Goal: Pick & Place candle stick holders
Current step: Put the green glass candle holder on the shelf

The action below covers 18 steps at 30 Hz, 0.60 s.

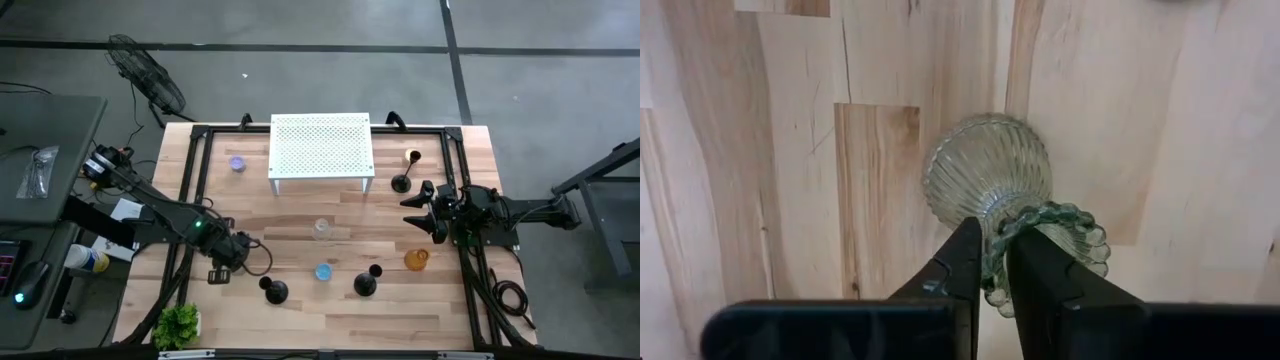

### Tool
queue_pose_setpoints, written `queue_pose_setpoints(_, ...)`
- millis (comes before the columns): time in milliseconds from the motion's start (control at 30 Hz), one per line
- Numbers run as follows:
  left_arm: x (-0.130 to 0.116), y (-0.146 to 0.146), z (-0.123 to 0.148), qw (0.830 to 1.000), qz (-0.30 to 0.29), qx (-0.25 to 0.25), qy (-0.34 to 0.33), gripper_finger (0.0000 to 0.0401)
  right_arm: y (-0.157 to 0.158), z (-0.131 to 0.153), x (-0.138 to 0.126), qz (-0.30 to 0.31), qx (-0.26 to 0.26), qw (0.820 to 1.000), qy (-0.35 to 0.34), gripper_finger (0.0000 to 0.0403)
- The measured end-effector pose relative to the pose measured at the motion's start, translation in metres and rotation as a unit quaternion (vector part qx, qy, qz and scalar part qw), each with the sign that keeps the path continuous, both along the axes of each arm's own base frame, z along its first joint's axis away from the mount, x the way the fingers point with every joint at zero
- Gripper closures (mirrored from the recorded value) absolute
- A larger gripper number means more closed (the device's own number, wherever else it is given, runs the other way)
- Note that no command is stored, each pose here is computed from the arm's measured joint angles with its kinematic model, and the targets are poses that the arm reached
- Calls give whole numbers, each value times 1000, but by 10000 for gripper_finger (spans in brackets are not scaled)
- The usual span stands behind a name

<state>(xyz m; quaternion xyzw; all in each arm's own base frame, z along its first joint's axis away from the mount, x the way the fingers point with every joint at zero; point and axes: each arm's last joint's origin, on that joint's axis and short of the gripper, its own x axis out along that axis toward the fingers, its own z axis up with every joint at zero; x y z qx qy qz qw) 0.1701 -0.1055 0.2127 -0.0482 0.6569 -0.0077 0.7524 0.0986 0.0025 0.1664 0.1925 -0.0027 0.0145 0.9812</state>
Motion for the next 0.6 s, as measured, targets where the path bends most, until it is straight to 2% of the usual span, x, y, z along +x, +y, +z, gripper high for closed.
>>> queue_pose_setpoints(167,-1,0,0,1000,10,-4,4,375,0,0,0,0,0,1000,0,143)
queue_pose_setpoints(333,-3,0,2,999,34,-28,12,376,0,0,0,0,0,1000,0,143)
queue_pose_setpoints(600,-8,2,10,991,117,-65,29,381,0,0,0,0,0,1000,0,143)
